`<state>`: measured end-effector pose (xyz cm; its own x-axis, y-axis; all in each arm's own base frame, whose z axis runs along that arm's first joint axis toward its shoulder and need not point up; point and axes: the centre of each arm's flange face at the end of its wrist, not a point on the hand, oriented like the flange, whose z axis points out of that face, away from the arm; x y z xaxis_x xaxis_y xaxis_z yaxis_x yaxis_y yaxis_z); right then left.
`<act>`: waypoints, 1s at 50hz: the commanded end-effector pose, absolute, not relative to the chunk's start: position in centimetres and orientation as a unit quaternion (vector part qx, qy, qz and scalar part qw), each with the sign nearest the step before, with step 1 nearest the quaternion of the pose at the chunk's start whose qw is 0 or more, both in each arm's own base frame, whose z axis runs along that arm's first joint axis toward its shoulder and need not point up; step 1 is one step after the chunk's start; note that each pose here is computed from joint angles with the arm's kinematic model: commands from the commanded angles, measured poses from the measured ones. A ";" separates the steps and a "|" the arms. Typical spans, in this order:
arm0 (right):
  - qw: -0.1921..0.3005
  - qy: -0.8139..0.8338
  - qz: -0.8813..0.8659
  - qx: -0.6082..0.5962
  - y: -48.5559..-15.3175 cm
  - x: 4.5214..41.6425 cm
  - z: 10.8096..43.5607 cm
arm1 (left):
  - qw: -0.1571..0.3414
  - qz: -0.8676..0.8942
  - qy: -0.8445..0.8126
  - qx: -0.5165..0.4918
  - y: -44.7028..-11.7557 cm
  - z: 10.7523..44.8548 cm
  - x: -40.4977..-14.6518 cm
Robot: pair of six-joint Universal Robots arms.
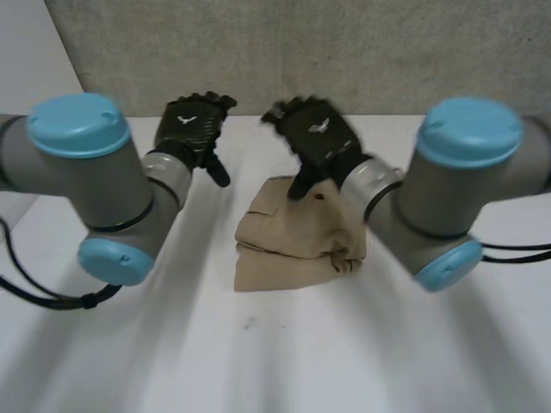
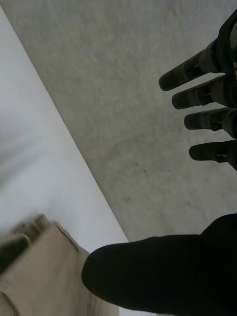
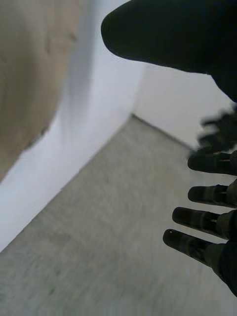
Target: Fold the shorts.
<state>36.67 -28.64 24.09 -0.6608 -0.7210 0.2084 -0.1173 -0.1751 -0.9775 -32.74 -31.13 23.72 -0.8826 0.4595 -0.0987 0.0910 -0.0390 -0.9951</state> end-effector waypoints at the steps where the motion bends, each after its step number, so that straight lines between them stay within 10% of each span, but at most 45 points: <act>1: 0.238 0.673 -0.646 -0.270 -32.2 33.9 23.3 | 0.186 0.682 -0.662 -0.249 -30.4 22.9 -37.4; 22: 0.187 0.821 -0.488 -0.232 -35.4 30.1 15.4 | 0.185 0.533 -0.757 -0.330 -31.3 12.4 -39.8; 37: 0.158 0.813 -0.472 -0.302 -35.5 30.3 14.7 | 0.056 0.514 -0.784 -0.343 -31.1 12.0 -36.9; 50: 0.096 0.769 -0.484 -0.406 -35.1 30.9 13.5 | 0.064 0.503 -0.786 -0.354 -29.0 13.1 -37.0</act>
<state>30.69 -35.10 13.74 -0.6895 -0.7014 0.1804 -0.4858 0.2632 -0.8335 -36.82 -30.07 11.52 -0.7481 0.6070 -0.2680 0.5031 0.2554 -0.8257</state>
